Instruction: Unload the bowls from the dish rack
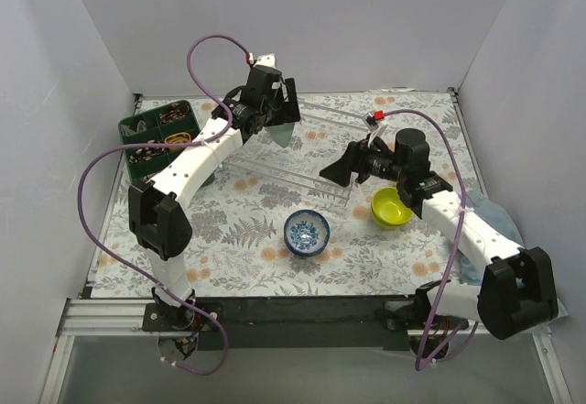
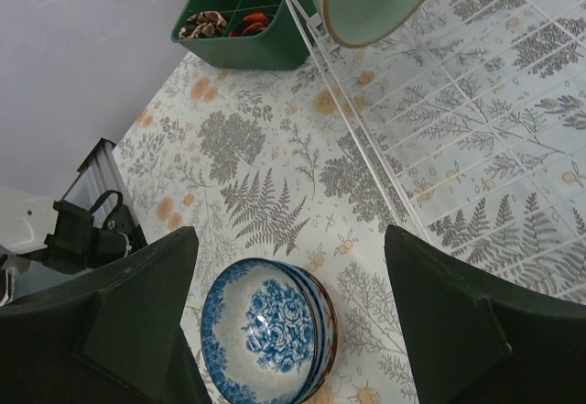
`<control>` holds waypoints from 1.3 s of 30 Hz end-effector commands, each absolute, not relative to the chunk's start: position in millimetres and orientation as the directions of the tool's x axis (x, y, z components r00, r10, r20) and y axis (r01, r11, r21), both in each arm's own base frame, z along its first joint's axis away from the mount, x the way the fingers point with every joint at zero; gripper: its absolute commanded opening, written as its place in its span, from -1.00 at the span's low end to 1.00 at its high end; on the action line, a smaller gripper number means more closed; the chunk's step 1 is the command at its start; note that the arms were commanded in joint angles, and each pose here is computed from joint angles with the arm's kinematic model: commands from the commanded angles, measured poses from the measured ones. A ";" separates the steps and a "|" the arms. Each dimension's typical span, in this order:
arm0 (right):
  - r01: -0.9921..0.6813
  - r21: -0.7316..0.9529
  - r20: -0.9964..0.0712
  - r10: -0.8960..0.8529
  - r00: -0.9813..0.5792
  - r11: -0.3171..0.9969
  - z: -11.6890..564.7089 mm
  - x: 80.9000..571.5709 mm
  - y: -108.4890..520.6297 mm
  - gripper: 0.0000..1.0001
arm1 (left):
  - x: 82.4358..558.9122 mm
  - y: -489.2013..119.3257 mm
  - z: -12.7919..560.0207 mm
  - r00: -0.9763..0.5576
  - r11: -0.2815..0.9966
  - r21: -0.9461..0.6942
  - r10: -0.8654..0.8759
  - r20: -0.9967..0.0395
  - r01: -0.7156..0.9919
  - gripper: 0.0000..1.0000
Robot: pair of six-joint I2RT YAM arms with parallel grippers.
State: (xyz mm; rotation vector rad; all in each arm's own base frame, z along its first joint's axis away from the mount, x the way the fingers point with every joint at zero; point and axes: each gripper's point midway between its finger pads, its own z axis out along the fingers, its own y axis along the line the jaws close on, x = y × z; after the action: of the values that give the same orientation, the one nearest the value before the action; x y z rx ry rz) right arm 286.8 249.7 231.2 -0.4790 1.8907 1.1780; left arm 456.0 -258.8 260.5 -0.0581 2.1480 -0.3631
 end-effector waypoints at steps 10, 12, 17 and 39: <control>-0.793 0.434 -0.901 0.187 -0.392 0.428 284.2 345.4 289.6 0.79 | 429.8 -285.7 331.9 -0.544 0.746 -0.657 -0.508 -0.668 0.110 -1.00; -0.799 0.422 -0.907 0.182 -0.380 0.428 285.4 351.7 292.8 0.78 | 427.4 -286.9 328.8 -0.556 0.732 -0.673 -0.518 -0.650 0.104 -1.00; -0.826 0.406 -0.913 0.150 -0.379 0.392 277.6 364.3 306.0 0.71 | 419.3 -292.6 334.8 -0.573 0.679 -0.726 -0.555 -0.604 0.108 -1.00; -0.881 0.380 -0.925 0.092 -0.370 0.280 295.8 330.9 311.5 -0.97 | 390.0 -281.5 350.7 -0.546 0.622 -0.763 -0.584 -0.601 0.174 0.13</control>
State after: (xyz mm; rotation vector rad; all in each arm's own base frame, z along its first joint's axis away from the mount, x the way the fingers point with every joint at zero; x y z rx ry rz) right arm 350.9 316.6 256.6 -0.6830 1.6948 1.2659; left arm 403.8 -297.6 272.1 -0.4178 2.1330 -0.9625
